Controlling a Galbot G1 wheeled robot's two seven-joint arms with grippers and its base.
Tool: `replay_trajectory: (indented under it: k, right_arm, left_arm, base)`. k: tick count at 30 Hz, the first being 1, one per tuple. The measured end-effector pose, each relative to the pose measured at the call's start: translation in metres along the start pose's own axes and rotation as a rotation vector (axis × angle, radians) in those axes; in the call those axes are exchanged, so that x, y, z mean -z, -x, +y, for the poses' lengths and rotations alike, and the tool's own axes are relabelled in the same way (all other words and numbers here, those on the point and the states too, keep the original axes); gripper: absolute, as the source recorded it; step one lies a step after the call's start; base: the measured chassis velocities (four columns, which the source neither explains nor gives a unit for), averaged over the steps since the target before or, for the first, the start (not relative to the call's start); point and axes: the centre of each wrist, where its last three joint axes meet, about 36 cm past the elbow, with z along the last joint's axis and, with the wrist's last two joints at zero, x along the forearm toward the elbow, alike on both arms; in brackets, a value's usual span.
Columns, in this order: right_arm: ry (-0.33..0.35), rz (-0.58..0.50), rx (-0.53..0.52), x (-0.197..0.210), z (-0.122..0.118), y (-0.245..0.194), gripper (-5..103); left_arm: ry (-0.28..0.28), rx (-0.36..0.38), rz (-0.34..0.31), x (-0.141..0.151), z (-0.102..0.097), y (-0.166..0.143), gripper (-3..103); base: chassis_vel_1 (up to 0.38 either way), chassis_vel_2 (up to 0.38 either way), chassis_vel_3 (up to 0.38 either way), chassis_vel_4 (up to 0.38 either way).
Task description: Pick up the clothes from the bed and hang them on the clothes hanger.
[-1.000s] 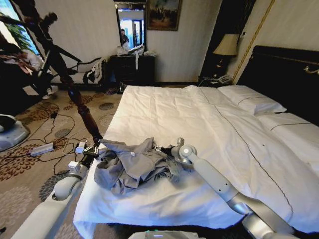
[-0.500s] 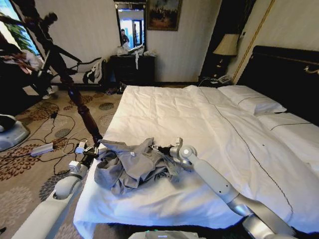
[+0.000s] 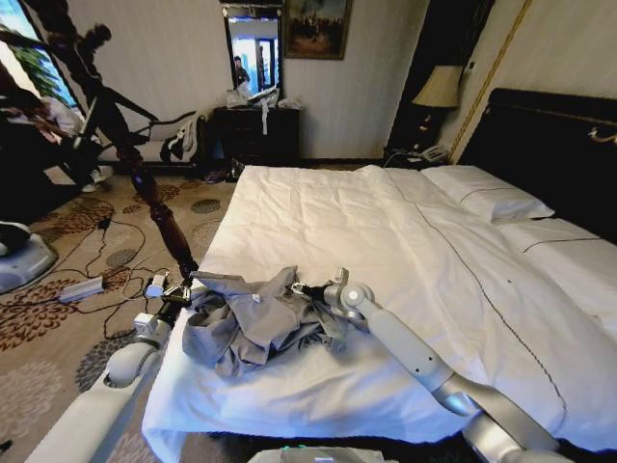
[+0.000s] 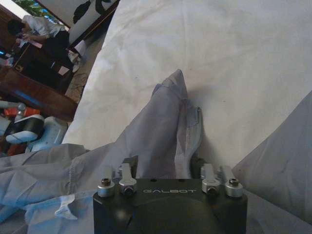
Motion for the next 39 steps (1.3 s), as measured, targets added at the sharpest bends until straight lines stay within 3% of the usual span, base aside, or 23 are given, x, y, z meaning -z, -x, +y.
replay_trajectory:
  k: [8, 12, 13, 16, 19, 23, 24, 28, 29, 32, 34, 38, 39]
  right_arm:
    - [-0.016, -0.025, -0.033, 0.001, -0.005, -0.003, 34]
    - [-0.051, -0.03, -0.033, -0.002, -0.006, -0.007, 12]
    - [-0.051, -0.03, -0.033, -0.002, -0.006, -0.007, 12]
    - [-0.101, -0.072, 0.005, -0.005, -0.011, -0.013, 3]
    - [-0.152, -0.127, 0.052, -0.008, -0.017, -0.02, 1]
    - [-0.284, -0.312, 0.26, -0.006, -0.025, -0.049, 0]
    - [-0.284, -0.312, 0.26, -0.006, -0.025, -0.049, 0]
    - [-0.377, -0.453, 0.39, 0.025, -0.011, -0.101, 0]
    - [-0.377, -0.453, 0.39, 0.025, -0.011, -0.101, 0]
    - [-0.454, -0.558, 0.418, 0.067, 0.002, -0.146, 0]
    - [-0.469, -0.587, 0.422, 0.078, 0.007, -0.158, 0]
    - [-0.5, -0.773, 0.43, 0.138, 0.045, -0.221, 0]
    - [-0.5, -0.773, 0.43, 0.138, 0.045, -0.221, 0]
  left_arm:
    - [-0.001, -0.001, -0.005, 0.001, 0.0, 0.002, 0]
    - [0.0, -0.001, -0.011, 0.003, 0.001, 0.005, 0]
    - [0.0, -0.001, -0.011, 0.003, 0.001, 0.005, 0]
    - [0.001, 0.0, -0.014, 0.004, 0.002, 0.006, 0]
    - [-0.002, 0.0, -0.018, 0.005, 0.003, 0.007, 0]
    - [-0.032, 0.001, -0.071, 0.018, 0.01, 0.015, 0]
    - [-0.032, 0.001, -0.071, 0.018, 0.01, 0.015, 0]
    - [-0.105, -0.029, -0.21, 0.056, 0.024, 0.043, 0]
    - [-0.105, -0.029, -0.21, 0.056, 0.024, 0.043, 0]
    - [-0.154, -0.067, -0.333, 0.103, 0.042, 0.077, 0]
    - [-0.161, -0.075, -0.362, 0.116, 0.046, 0.084, 0]
    - [-0.193, -0.126, -0.537, 0.209, 0.069, 0.128, 0]
    - [-0.193, -0.126, -0.537, 0.209, 0.069, 0.128, 0]
  base:
    - [0.0, 0.0, 0.0, 0.0]
    - [0.0, 0.0, 0.0, 0.0]
    - [0.0, 0.0, 0.0, 0.0]
    - [0.0, 0.0, 0.0, 0.0]
    - [0.0, 0.0, 0.0, 0.0]
    - [0.0, 0.0, 0.0, 0.0]
    - [0.0, 0.0, 0.0, 0.0]
    - [0.0, 0.0, 0.0, 0.0]
    - [0.0, 0.0, 0.0, 0.0]
    - [0.0, 0.0, 0.0, 0.0]
    - [0.0, 0.0, 0.0, 0.0]
    - [0.0, 0.0, 0.0, 0.0]
    - [0.0, 0.0, 0.0, 0.0]
